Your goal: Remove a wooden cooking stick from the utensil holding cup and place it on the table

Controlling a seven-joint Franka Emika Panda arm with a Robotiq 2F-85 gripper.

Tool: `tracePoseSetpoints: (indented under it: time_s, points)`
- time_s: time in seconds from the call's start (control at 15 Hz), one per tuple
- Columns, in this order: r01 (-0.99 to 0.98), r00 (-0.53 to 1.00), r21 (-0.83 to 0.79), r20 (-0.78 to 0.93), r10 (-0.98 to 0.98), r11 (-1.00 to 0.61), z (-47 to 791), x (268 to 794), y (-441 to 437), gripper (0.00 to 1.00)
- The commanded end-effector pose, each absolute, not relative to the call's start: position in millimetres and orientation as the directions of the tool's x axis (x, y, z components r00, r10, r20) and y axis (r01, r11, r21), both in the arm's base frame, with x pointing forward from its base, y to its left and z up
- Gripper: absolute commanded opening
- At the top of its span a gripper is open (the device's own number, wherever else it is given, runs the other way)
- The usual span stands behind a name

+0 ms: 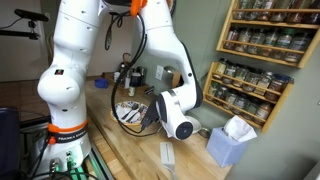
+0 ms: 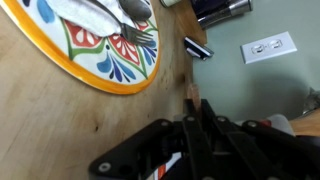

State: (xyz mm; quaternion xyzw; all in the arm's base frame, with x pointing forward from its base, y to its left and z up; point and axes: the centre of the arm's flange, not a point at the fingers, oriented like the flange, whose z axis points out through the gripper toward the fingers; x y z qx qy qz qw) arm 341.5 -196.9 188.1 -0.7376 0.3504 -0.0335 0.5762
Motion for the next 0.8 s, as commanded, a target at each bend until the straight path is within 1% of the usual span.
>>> tracePoseSetpoints:
  time_s: [0.0, 0.07, 0.13, 0.2, 0.33, 0.53, 0.67, 0.73]
  points:
    - [-0.459, 0.747, -0.885, -0.337, -0.573, -0.079, 163, 350, -210, 0.03]
    - [-0.458, 0.746, -0.885, -0.334, -0.577, -0.080, 159, 351, -212, 0.03]
    - [-0.458, 0.743, -0.885, -0.333, -0.581, -0.080, 156, 351, -213, 0.31]
    - [-0.460, 0.739, -0.884, -0.329, -0.588, -0.082, 153, 353, -215, 0.36]
    - [-0.460, 0.734, -0.884, -0.326, -0.595, -0.084, 150, 353, -217, 0.50]
    - [-0.460, 0.734, -0.883, -0.318, -0.600, -0.094, 152, 354, -220, 0.74]
    - [-0.464, 0.730, -0.877, -0.299, -0.614, -0.124, 158, 353, -221, 0.88]
    - [-0.465, 0.729, -0.873, -0.282, -0.624, -0.150, 164, 353, -221, 0.96]
